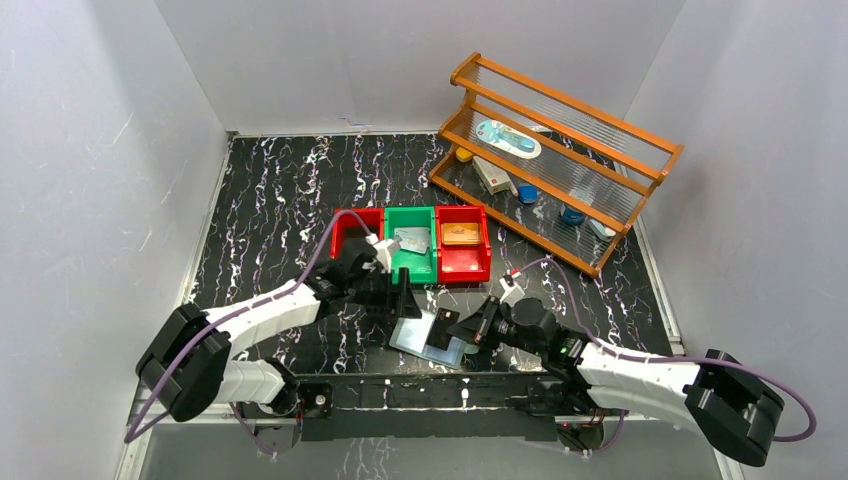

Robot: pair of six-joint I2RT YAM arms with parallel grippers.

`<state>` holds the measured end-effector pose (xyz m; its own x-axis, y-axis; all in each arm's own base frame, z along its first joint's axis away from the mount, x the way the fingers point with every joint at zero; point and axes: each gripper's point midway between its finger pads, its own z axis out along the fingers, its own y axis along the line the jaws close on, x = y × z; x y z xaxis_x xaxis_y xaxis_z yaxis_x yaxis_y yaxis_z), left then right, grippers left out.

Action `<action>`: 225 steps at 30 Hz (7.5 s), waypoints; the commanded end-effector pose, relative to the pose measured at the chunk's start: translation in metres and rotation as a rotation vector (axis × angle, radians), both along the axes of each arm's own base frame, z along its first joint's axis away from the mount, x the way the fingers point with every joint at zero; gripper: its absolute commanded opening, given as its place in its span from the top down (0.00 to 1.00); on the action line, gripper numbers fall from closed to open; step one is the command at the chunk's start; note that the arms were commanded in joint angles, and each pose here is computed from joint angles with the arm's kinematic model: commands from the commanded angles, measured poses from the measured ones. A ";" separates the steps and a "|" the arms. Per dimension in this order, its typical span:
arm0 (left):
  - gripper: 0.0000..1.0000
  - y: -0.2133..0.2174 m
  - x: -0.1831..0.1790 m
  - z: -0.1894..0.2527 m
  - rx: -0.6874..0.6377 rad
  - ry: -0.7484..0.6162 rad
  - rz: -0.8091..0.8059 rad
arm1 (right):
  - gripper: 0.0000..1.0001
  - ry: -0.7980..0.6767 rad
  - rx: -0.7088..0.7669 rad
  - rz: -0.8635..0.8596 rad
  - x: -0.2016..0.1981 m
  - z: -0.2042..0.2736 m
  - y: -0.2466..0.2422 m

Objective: Take the credit cards out of the card holder

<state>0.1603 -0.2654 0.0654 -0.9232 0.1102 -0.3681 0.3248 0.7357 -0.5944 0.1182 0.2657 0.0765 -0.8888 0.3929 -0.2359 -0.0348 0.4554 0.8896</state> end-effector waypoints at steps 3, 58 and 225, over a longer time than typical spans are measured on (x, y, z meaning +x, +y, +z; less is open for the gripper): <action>0.32 -0.011 -0.007 0.045 -0.335 0.056 -0.094 | 0.96 -0.128 0.106 0.095 -0.001 0.040 0.018; 1.00 0.035 0.040 0.085 -0.037 -0.288 -0.044 | 0.33 -0.182 0.115 -0.022 0.018 0.049 0.003; 0.44 0.004 -0.035 -0.032 0.068 0.175 -0.209 | 0.43 0.115 -0.571 -0.100 -0.007 -0.051 0.013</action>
